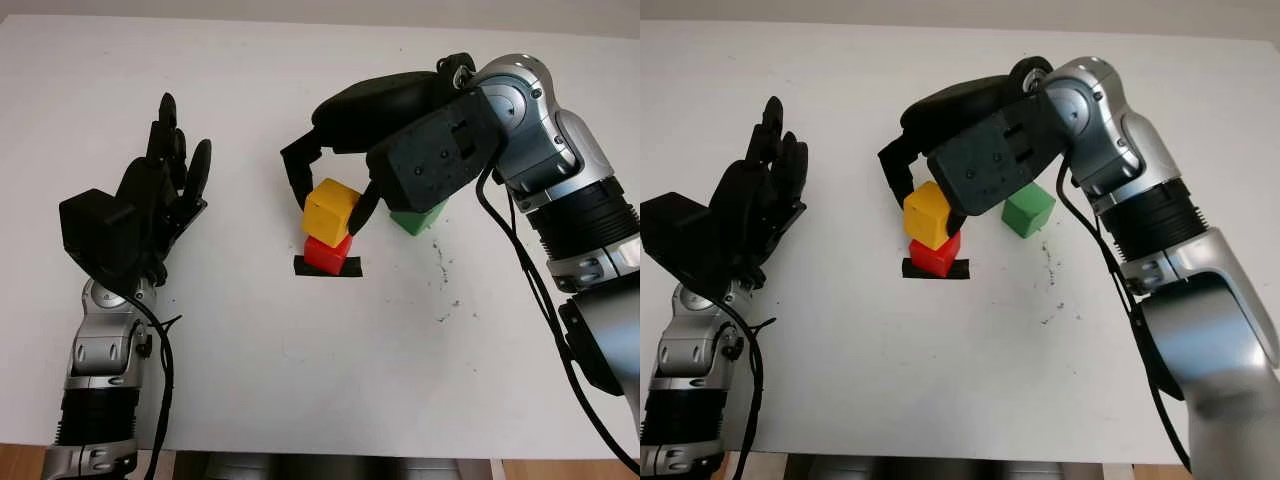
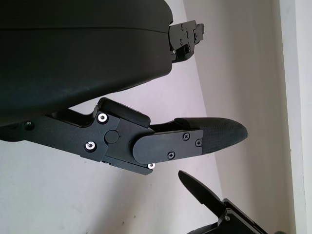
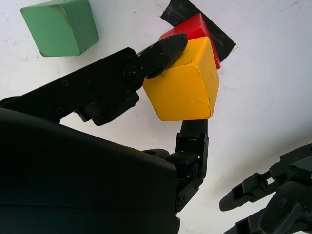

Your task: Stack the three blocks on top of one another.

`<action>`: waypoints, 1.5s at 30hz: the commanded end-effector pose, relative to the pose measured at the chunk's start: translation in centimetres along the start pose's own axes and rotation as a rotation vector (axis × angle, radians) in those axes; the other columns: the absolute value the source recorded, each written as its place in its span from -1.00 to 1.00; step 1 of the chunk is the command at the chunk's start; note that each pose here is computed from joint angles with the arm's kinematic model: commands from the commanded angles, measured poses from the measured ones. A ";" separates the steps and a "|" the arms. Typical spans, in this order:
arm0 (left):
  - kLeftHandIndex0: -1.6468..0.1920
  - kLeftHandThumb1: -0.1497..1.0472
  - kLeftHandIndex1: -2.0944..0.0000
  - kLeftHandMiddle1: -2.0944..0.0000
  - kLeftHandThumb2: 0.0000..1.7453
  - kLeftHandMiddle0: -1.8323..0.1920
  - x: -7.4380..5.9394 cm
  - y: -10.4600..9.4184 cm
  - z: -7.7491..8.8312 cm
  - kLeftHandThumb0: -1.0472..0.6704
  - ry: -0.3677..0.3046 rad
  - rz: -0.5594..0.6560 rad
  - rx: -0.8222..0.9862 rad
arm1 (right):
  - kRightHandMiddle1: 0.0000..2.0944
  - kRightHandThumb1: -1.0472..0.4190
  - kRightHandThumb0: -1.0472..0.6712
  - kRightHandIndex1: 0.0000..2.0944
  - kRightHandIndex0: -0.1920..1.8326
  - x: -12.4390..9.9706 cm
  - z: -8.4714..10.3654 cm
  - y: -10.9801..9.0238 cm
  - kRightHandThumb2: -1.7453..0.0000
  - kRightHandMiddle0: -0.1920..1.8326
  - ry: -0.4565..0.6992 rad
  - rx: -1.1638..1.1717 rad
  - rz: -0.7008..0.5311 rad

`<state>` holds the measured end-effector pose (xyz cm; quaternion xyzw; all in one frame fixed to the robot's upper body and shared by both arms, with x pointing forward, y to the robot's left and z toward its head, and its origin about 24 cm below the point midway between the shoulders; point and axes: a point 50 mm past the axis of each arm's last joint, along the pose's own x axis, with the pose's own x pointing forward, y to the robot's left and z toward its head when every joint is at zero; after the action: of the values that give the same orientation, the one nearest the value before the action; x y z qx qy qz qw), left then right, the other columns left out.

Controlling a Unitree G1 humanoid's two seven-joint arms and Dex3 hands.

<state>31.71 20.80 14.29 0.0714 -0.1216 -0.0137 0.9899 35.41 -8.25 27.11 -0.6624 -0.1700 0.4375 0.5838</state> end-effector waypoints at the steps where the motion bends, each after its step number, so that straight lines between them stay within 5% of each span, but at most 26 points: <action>1: 0.98 1.00 0.96 0.95 -0.38 0.99 -0.3 -0.1 0.1 -0.67 -0.008 0.002 0.005 | 0.48 -0.83 -0.25 -0.96 -0.52 0.0 0.2 0.1 0.94 -0.40 -0.010 -0.020 0.006; 37: 0.98 1.00 0.95 0.95 -0.38 0.99 -0.6 -0.2 -0.2 -0.63 -0.002 0.004 0.014 | 0.38 -0.84 -0.26 -0.95 -0.54 0.3 -0.1 1.3 0.94 -0.40 -0.048 0.033 0.029; 40: 0.98 1.00 0.95 0.95 -0.39 0.99 -0.6 -0.1 -0.2 -0.64 -0.002 0.003 0.013 | 0.16 -0.81 -0.31 -0.98 -0.64 0.3 -0.1 1.4 0.94 -0.57 -0.033 0.044 0.045; 45: 0.98 1.00 0.95 0.95 -0.38 0.99 -0.7 -0.1 -0.3 -0.63 0.001 0.002 0.018 | -0.68 -0.73 -0.53 -0.98 -0.90 0.1 0.0 1.2 0.94 -0.76 -0.004 0.013 0.072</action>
<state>31.34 20.60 14.07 0.0739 -0.1225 -0.0113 0.9896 35.30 -8.34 25.88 -0.6585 -0.1446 0.4627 0.5757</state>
